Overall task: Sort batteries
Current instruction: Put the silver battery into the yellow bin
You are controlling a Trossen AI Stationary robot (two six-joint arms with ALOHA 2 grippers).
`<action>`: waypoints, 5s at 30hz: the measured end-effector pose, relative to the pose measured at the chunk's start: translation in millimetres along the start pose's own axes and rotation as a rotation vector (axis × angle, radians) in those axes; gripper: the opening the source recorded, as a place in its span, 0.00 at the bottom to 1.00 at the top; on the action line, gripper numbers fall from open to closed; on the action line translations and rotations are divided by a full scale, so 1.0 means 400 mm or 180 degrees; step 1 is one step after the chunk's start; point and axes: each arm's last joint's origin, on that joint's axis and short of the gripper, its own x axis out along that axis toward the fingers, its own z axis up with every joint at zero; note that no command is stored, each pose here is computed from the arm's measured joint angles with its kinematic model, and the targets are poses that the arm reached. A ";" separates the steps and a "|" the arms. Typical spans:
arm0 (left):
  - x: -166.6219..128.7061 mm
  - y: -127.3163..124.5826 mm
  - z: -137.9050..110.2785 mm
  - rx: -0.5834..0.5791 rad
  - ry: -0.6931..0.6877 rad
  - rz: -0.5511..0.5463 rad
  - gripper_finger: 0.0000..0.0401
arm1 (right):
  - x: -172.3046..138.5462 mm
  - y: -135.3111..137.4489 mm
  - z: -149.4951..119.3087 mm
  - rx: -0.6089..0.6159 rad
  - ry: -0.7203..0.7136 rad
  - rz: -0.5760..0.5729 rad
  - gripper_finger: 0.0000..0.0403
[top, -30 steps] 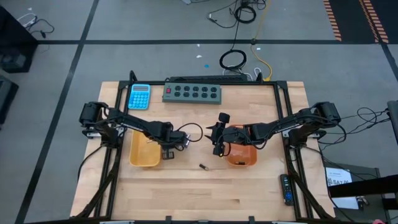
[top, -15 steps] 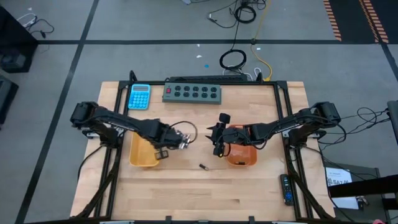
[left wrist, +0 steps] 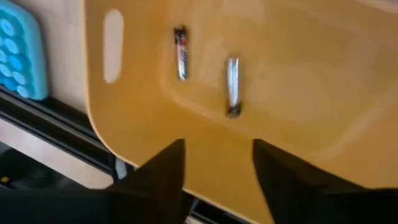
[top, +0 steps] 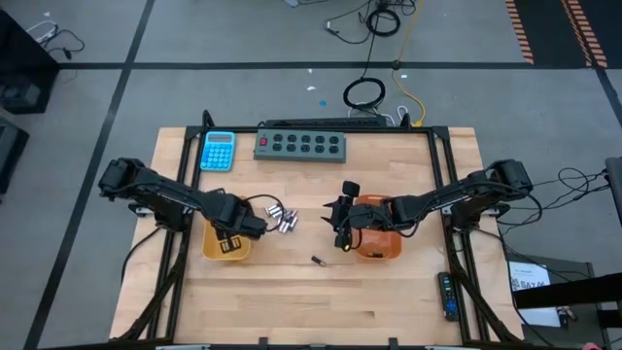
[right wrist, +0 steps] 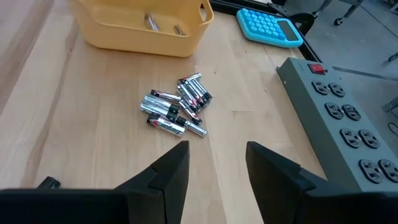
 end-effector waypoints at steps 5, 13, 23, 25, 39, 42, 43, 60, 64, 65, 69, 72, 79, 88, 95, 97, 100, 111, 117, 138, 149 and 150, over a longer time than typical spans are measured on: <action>-0.020 0.009 0.026 -0.0020 -0.0376 0.0140 0.62 | 0.000 -0.001 0.000 -0.0006 -0.0002 -0.0002 0.37; -0.058 -0.005 0.096 0.0071 -0.1374 0.0070 0.63 | 0.001 -0.001 0.001 -0.0004 -0.0020 -0.0006 0.37; -0.012 -0.061 0.213 0.0269 -0.1673 -0.0374 0.61 | 0.001 -0.002 0.005 -0.0012 -0.0061 -0.0008 0.37; -0.002 -0.074 0.231 0.0354 -0.1730 -0.0435 0.59 | 0.001 -0.002 0.003 -0.0021 -0.0044 -0.0008 0.37; 0.006 -0.066 0.289 0.0257 -0.2046 -0.0551 0.52 | 0.003 -0.010 -0.003 -0.0110 0.0039 -0.0130 0.37; 0.021 -0.051 0.276 0.0420 -0.1753 -0.0468 0.52 | 0.003 -0.012 -0.010 -0.0186 0.0134 -0.0243 0.37; 0.027 -0.044 0.270 0.0462 -0.1623 -0.0415 0.52 | 0.003 -0.012 -0.011 -0.0190 0.0141 -0.0240 0.37; 0.059 0.034 0.252 0.0908 -0.0942 -0.0105 0.52 | 0.005 -0.015 -0.008 -0.0163 0.0109 -0.0204 0.37; 0.063 0.034 0.255 0.1165 -0.0931 -0.0063 0.52 | 0.005 -0.015 -0.007 -0.0159 0.0100 -0.0204 0.37; 0.066 0.034 0.256 0.1202 -0.0914 -0.0055 0.52 | 0.005 -0.015 -0.007 -0.0158 0.0099 -0.0205 0.37; 0.092 0.027 0.269 0.1303 -0.0785 -0.0024 0.52 | 0.005 -0.015 -0.006 -0.0157 0.0087 -0.0205 0.37; 0.111 0.022 0.277 0.1423 -0.0697 0.0080 0.51 | 0.005 -0.015 -0.006 -0.0161 0.0089 -0.0205 0.37; 0.142 0.015 0.291 0.1624 -0.0559 0.0156 0.44 | 0.005 -0.015 -0.006 -0.0162 0.0088 -0.0204 0.37; 0.156 0.008 0.298 0.1867 -0.0502 0.0138 0.39 | 0.005 -0.015 -0.007 -0.0163 0.0089 -0.0193 0.37; 0.156 0.005 0.296 0.1907 -0.0497 0.0019 0.38 | 0.005 -0.013 -0.007 -0.0158 0.0085 -0.0119 0.37; 0.154 0.000 0.295 0.1928 -0.0487 0.0022 0.38 | 0.005 -0.013 -0.007 -0.0158 0.0086 -0.0119 0.37; 0.146 -0.005 0.296 0.1928 -0.0484 -0.0050 0.38 | 0.005 -0.013 -0.007 -0.0155 0.0085 -0.0119 0.37; 0.120 -0.034 0.298 0.1678 -0.0537 -0.0491 0.38 | 0.005 -0.013 -0.007 -0.0152 0.0087 -0.0119 0.37; 0.114 -0.060 0.296 0.1622 -0.0674 -0.0476 0.38 | 0.005 -0.013 -0.007 -0.0151 0.0085 -0.0119 0.37; -0.003 -0.075 0.254 0.1488 -0.0709 -0.0139 0.04 | 0.005 -0.013 -0.004 -0.0108 0.0034 -0.0116 0.37; -0.057 -0.011 0.112 0.0615 -0.0055 -0.0407 0.18 | 0.005 -0.011 -0.018 -0.0081 0.0099 -0.0112 0.37; -0.057 -0.009 0.105 0.0618 -0.0045 -0.0311 0.21 | 0.006 -0.010 -0.022 -0.0091 0.0120 -0.0104 0.37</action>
